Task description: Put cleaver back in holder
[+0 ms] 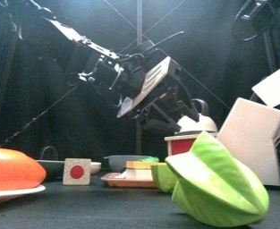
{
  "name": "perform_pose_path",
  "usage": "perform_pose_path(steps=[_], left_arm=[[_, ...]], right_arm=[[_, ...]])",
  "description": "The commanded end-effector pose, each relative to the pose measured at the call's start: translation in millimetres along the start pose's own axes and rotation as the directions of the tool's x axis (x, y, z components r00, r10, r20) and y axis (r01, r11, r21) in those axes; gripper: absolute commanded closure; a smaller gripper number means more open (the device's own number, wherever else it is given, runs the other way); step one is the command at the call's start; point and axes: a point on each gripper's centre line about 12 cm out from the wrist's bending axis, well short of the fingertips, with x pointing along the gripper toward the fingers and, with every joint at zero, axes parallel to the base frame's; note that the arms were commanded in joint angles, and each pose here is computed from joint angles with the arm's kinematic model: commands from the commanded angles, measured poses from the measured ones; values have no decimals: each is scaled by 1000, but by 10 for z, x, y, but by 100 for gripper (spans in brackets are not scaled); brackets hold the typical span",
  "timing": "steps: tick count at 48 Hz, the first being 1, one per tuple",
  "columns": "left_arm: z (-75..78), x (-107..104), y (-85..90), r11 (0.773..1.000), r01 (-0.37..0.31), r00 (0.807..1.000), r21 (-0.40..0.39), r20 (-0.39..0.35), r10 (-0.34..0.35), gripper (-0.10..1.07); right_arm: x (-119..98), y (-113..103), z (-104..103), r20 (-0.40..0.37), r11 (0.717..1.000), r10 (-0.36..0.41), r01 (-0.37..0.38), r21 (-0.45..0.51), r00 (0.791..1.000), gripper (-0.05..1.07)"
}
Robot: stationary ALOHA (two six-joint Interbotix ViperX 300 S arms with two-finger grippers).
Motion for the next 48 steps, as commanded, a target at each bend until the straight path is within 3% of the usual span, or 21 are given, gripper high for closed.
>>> perform_pose_path(steps=[1, 22, 34, 48], left_arm=[[151, 6, -52, 1000, 13, 999, -19, 32, -12, 11], [199, 31, -95, 999, 20, 999, -27, 44, -19, 11], [217, 72, -193, 998, 58, 998, -17, 36, -58, 11], [217, 84, -195, 998, 59, 998, -18, 35, -58, 11]], right_arm=[[-30, 12, 5, 6, 1000, 11, -11, -1, 1000, 58], [-1, 54, 32, 0, 1000, 0, 0, 5, 1000, 58], [5, 69, 66, -12, 1000, -23, 23, 21, 1000, 58], [-94, 122, 99, -16, 998, -50, 50, 23, 999, 58]])
